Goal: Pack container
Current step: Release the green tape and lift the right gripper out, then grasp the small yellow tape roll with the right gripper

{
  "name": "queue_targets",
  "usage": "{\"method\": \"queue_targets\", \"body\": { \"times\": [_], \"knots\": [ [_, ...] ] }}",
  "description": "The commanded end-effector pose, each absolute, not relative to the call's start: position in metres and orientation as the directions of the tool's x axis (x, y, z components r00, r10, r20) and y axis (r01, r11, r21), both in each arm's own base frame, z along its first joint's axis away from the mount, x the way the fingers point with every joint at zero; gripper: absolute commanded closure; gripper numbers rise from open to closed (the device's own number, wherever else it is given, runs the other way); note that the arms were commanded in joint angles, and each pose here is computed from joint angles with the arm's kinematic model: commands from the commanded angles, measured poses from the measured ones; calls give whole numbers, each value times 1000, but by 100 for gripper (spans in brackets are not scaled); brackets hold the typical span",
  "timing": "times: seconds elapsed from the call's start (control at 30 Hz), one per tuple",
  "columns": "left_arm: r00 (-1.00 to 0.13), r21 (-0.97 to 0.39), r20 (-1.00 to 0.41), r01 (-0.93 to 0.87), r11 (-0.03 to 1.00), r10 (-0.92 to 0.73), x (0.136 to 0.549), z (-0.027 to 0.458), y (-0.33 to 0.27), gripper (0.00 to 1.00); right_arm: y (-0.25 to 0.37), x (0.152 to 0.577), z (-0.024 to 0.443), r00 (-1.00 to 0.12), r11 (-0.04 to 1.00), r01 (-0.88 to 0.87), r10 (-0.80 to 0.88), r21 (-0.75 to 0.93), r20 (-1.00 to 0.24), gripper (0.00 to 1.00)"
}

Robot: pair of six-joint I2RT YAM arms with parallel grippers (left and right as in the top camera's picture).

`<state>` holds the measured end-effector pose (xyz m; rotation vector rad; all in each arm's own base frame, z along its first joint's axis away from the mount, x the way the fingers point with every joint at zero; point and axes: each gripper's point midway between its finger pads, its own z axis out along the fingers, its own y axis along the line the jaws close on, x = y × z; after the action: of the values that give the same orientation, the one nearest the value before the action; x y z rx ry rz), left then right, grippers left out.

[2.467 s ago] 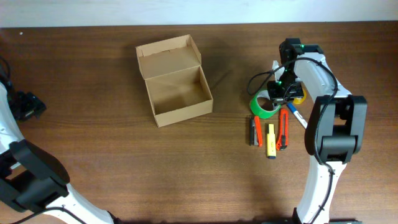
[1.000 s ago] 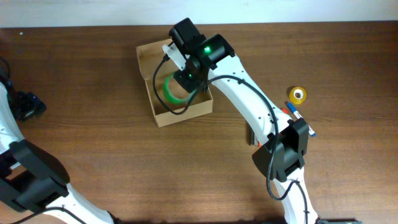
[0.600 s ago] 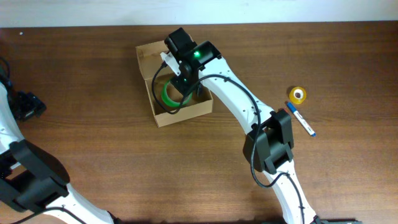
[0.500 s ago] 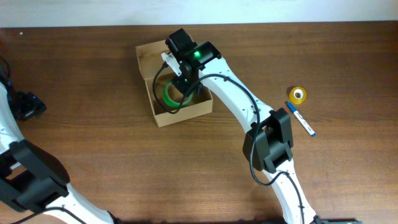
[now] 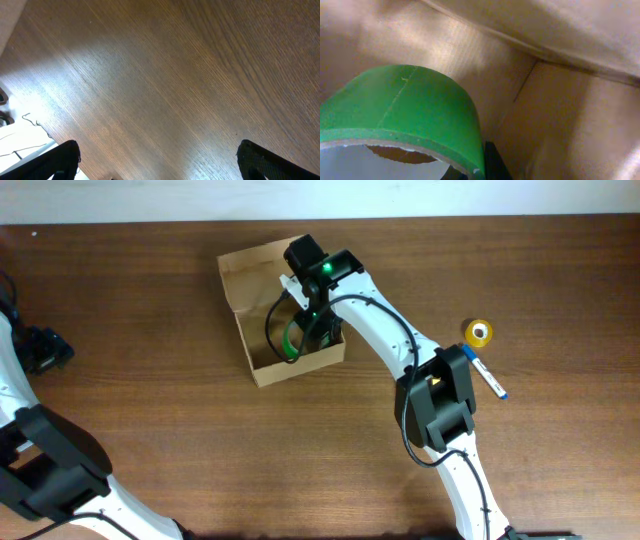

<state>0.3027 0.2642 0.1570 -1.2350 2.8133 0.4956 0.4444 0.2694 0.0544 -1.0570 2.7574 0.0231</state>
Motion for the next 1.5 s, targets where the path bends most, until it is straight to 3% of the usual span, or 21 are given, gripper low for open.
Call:
{"method": "queue_targets", "body": {
  "times": [0.0, 0.13, 0.17, 0.2, 0.23, 0.5, 0.63, 0.87, 0.93, 1.07, 1.17, 1.23, 1.3, 1.37, 1.47],
  "knots": [
    [-687, 269, -169, -722, 637, -707, 300, 165, 264, 0, 261, 441, 43, -749, 761, -646, -647, -63, -143, 97],
    [-687, 269, -169, -722, 637, -707, 300, 165, 264, 0, 249, 447, 41, -771, 782, -620, -621, -63, -140, 97],
    [-687, 269, -169, -722, 637, -707, 300, 165, 264, 0, 247, 448, 41, -773, 785, -617, -619, -64, -140, 86],
    [-687, 269, -169, -722, 637, -707, 300, 165, 264, 0, 246, 448, 41, -774, 786, -615, -618, -64, -140, 69],
    [-687, 269, -169, -722, 637, -707, 300, 165, 264, 0, 246, 448, 41, -774, 786, -615, -618, -64, -140, 66],
    [-687, 269, -169, -722, 637, -707, 300, 165, 264, 0, 247, 449, 42, -773, 785, -616, -618, -64, -142, 66],
    [-687, 269, -169, -722, 637, -707, 300, 165, 264, 0, 251, 456, 64, -771, 791, -607, -608, -69, -186, 64],
    [-687, 269, -169, -722, 637, -707, 300, 165, 264, 0, 248, 472, 160, -737, 810, -567, -580, -150, -348, 55],
    [-687, 269, -169, -722, 637, -707, 300, 165, 264, 0, 233, 470, 207, -714, 824, -527, -563, -211, -415, 52],
    [-687, 269, -169, -722, 637, -707, 300, 165, 264, 0, 146, 439, 328, -669, 895, -323, -445, -307, -595, 48],
    [-687, 269, -169, -722, 637, -707, 300, 165, 264, 0, 48, 385, 357, -700, 951, -102, -277, -292, -659, 46],
    [-687, 269, -169, -722, 637, -707, 300, 165, 264, 0, -10, 338, 328, -810, 987, 33, -64, -154, -583, 46],
    [-687, 269, -169, -722, 637, -707, 300, 165, 264, 0, -31, 317, 287, -886, 996, 89, 75, -11, -458, 42],
    [-687, 269, -169, -722, 637, -707, 300, 165, 264, 0, -65, 312, 232, -909, 974, 226, 219, 23, -354, 39],
    [-687, 269, -169, -722, 637, -707, 300, 165, 264, 0, -83, 326, 169, -923, 962, 273, 269, 22, -276, 32]
  ]
}}
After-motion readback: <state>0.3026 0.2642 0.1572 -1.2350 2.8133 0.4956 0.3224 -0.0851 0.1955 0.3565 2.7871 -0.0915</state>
